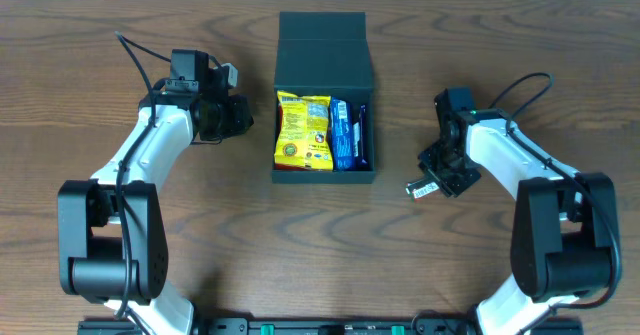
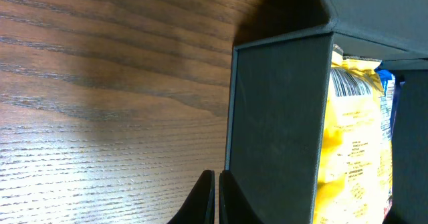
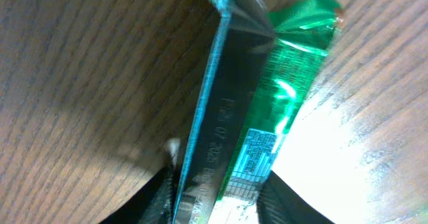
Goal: Pack container
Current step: 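Grasp the green-wrapped bar from the table with the right gripper, then lower the green bar into the box's right edge and release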
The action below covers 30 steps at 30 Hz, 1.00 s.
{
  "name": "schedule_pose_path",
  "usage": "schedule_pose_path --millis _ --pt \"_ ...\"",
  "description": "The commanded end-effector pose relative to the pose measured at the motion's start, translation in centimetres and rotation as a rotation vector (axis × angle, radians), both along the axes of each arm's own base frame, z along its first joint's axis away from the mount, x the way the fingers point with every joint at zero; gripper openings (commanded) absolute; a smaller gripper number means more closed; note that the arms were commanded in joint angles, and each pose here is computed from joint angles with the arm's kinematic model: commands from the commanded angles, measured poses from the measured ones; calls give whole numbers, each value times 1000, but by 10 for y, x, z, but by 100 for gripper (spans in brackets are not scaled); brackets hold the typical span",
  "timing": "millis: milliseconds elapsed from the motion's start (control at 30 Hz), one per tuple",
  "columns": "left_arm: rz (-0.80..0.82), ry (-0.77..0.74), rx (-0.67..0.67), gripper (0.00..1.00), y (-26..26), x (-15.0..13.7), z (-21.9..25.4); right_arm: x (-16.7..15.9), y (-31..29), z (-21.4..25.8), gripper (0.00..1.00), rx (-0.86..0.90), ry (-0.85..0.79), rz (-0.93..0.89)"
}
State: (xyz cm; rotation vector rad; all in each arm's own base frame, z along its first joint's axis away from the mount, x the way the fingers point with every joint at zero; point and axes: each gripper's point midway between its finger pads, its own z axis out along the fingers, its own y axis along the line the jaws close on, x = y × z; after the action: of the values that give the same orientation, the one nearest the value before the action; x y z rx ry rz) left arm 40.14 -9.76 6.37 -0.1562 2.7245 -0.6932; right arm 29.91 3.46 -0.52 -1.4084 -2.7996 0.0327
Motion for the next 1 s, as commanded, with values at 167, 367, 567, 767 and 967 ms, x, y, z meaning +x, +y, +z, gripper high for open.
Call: schedule_pose_path --millis 167,367,567,767,967 --pt "-15 -19 10 6 1 6 2 1 -7 -2 33 -41 -15 42" --pt "-15 -19 10 6 1 6 2 25 -4 8 24 -37 -88 177" --pt "-15 -18 10 6 1 6 2 89 10 62 14 -47 -268 471" --pt "-15 -18 10 6 1 6 2 148 81 168 9 22 -574 955" --pt "-15 -19 10 6 1 6 2 150 160 236 2 -14 -743 1242"
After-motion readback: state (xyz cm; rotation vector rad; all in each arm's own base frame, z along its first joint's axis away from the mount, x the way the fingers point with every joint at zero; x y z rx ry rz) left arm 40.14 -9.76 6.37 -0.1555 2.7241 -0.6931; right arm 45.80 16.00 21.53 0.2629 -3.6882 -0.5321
